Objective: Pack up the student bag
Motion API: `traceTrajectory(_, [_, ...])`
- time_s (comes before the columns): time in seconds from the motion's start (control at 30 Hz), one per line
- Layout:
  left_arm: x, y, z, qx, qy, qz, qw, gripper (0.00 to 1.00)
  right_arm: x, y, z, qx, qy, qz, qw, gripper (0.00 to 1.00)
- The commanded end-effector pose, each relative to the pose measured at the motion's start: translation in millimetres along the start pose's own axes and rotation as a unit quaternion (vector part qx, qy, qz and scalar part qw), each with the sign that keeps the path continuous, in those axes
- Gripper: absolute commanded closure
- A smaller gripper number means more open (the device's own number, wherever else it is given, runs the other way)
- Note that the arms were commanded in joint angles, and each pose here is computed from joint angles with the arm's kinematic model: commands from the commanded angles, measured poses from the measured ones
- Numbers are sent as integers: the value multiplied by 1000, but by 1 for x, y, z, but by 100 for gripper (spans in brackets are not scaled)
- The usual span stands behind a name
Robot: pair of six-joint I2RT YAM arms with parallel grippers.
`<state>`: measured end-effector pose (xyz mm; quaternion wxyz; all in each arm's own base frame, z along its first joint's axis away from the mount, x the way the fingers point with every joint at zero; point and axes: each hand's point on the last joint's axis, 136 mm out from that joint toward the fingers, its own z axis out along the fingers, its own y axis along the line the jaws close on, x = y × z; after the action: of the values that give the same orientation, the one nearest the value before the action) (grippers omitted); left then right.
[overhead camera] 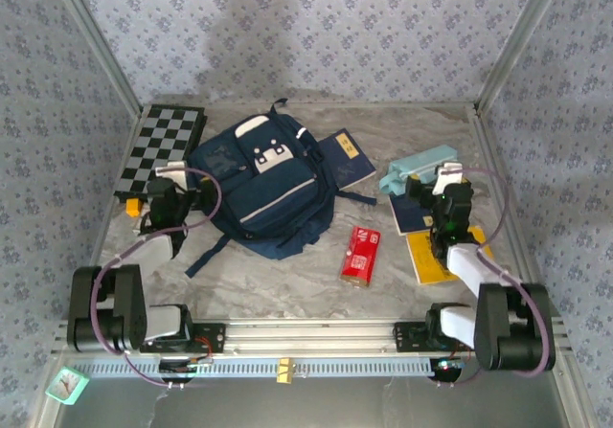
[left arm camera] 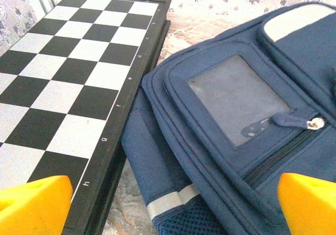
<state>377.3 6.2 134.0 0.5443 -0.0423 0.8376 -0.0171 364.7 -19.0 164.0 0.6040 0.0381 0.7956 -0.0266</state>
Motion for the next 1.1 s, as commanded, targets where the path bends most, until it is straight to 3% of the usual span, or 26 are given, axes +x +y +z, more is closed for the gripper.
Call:
traceTrajectory(0.0, [0, -5, -14, 17, 35, -52, 998, 0, -6, 3, -14, -16, 22, 46, 999, 0])
traceTrajectory(0.13, [-12, -5, -35, 20, 25, -116, 993, 0, -12, -3, -34, -16, 29, 161, 986, 0])
traceTrajectory(0.33, [-24, -5, -66, 25, 11, -214, 977, 0, 14, -9, -54, -10, 56, 285, 957, 0])
traceTrajectory(0.43, [-12, 2, -74, 2, 23, -249, 968, 0, 16, -2, -58, -28, 87, 287, 953, 0])
traceTrajectory(0.57, [8, 8, -80, -31, 74, -274, 958, 0, 31, 17, -60, -47, 178, 289, 939, 0])
traceTrajectory(0.77, [14, -18, -91, 26, 105, -293, 950, 0, 58, 68, -62, -106, 295, 264, 912, 0])
traceTrajectory(1.07, [28, -63, -109, 79, 144, -290, 943, 0, 70, 173, -61, -196, 384, 191, 882, 0])
